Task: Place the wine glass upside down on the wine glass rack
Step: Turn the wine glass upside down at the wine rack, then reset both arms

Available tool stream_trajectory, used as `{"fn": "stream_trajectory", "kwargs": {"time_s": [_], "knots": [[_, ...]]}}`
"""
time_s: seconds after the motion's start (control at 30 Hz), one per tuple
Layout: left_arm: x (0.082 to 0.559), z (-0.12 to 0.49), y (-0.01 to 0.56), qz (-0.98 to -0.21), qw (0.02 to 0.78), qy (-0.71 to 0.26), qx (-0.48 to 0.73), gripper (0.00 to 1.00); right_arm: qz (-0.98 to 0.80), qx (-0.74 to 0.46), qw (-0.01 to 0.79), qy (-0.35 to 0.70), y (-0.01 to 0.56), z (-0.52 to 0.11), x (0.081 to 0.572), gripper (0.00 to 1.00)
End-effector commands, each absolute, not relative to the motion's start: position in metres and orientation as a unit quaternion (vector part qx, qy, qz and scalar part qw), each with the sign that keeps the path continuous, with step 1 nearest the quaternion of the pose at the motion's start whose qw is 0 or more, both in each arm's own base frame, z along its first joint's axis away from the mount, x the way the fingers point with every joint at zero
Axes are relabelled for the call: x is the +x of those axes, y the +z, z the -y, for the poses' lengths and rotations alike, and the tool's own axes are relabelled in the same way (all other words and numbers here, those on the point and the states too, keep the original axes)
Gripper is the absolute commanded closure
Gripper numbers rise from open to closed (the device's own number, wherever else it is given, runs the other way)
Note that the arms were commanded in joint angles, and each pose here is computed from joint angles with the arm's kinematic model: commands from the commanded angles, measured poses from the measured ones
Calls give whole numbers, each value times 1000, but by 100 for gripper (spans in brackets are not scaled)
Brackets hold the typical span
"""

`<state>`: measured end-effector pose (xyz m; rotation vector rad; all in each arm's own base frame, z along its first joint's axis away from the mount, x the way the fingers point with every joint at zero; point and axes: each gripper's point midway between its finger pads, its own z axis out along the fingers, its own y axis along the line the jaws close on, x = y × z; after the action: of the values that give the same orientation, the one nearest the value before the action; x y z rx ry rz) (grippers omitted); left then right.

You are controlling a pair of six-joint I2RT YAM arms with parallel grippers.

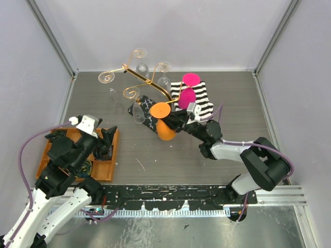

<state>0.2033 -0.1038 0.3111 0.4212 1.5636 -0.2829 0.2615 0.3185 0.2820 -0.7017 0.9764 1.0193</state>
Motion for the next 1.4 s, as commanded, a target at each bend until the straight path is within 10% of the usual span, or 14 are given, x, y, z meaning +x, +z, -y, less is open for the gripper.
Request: {"fn": "stream_trajectory", "kwargs": {"time_s": [0.0,0.77,0.93,1.37], "knots": [[206,108,313,-693,684,-136,185,31,-417,-298,742,433,308,-310,266,82],[210,93,316,-703,688,-128,122,14,-493,-308,713,394,284,-290,257,37],[210,91,317,-705,689,-128,110,2,-564,-245,702,359,271,-252,252,0],[214,59,285,-765,640,-64,20,2,-769,82,611,166,225,-93,226,0]]}}
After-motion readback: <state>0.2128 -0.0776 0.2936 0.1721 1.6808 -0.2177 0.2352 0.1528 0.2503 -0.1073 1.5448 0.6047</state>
